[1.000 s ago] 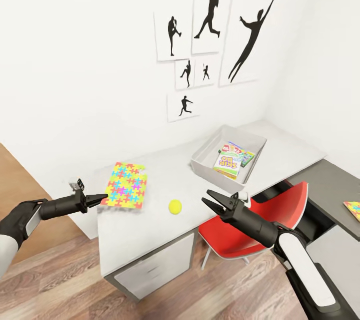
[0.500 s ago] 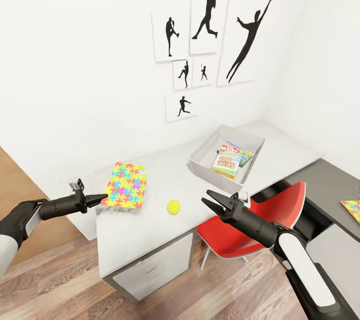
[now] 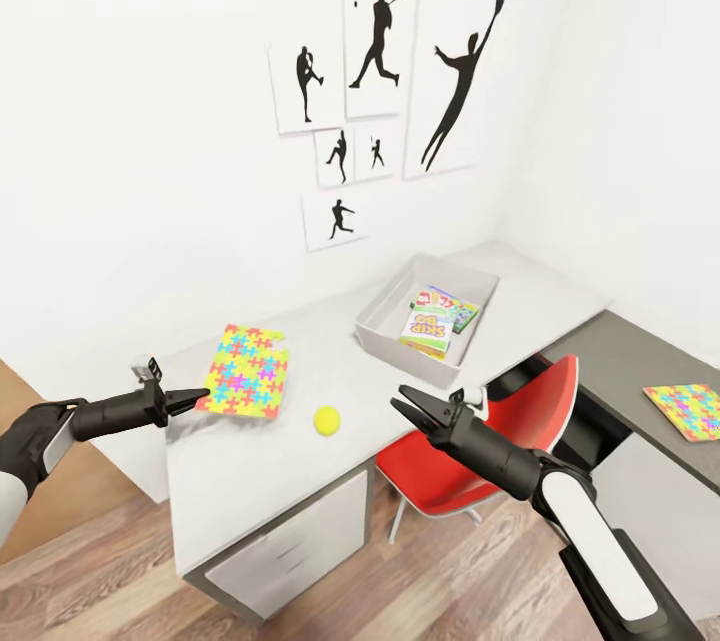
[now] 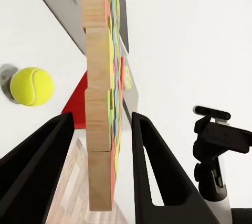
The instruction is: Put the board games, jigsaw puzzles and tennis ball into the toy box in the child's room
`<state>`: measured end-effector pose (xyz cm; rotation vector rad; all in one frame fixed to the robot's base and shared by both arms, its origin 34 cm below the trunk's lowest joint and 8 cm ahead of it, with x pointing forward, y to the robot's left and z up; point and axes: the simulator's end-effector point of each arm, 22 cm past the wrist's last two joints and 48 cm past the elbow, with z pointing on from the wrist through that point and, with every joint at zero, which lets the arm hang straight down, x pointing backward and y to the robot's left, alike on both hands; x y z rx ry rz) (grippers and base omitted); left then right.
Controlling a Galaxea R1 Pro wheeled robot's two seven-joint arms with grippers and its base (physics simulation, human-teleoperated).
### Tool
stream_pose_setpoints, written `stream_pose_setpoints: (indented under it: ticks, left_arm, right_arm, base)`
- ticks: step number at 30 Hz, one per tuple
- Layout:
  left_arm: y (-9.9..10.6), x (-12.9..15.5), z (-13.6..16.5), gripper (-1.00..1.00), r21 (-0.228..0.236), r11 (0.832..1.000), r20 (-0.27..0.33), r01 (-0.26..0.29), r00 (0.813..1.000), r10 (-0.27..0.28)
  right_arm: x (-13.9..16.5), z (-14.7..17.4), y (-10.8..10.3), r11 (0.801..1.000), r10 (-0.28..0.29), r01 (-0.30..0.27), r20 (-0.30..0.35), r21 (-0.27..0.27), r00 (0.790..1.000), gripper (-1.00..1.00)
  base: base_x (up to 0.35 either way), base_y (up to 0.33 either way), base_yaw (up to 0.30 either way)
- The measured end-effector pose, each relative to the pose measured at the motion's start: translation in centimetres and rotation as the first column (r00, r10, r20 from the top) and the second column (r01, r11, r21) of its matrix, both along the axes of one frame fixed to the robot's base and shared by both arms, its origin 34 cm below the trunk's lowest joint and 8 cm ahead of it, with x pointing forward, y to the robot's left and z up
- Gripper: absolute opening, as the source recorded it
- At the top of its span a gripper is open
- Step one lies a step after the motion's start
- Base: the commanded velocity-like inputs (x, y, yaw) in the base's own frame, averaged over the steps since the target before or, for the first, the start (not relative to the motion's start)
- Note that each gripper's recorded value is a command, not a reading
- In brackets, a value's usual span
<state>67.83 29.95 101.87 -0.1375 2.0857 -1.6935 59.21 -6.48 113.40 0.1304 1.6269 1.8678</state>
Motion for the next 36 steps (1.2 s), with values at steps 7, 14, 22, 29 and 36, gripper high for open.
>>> stream_pose_setpoints:
  ticks: [7, 14, 22, 29, 36]
  left_arm:
    - [0.0, 0.0, 0.6, -1.0, 0.0, 1.0, 0.01, -0.001, 1.0, 0.001]
    - [0.0, 0.0, 1.2, -1.0, 0.0, 1.0, 0.022, 0.0, 1.0, 0.0]
    - [0.0, -0.1, 1.9, -1.0, 0.0, 1.0, 0.034, 0.0, 0.999, 0.0]
    - [0.0, -0.1, 2.6, -1.0, 0.0, 1.0, 0.045, 0.0, 0.999, 0.0]
    - [0.0, -0.2, 3.2, -1.0, 0.0, 1.0, 0.056, -0.001, 0.998, 0.001]
  right_arm:
    - [-0.2, 0.5, 0.0, 1.0, 0.0, 0.0, 0.01, 0.0, 1.0, 1.0]
    - [-0.3, 1.0, 0.1, 1.0, 0.001, -0.001, 0.021, 0.0, 1.0, 1.0]
    - [-0.5, 1.6, 0.1, 1.0, 0.001, -0.001, 0.033, 0.0, 0.999, 1.0]
    - [-0.7, 2.1, 0.1, 1.0, 0.0, 0.0, 0.045, -0.002, 0.999, 1.0]
    - [-0.8, 2.6, 0.1, 1.0, 0.0, 0.0, 0.057, -0.002, 0.998, 1.0]
  base:
    - [0.0, 0.0, -0.127]
    - [0.0, 0.0, -0.081]
    - [0.0, 0.0, -0.015]
    - [0.0, 0.0, 0.0]
    - [0.0, 0.0, 0.0]
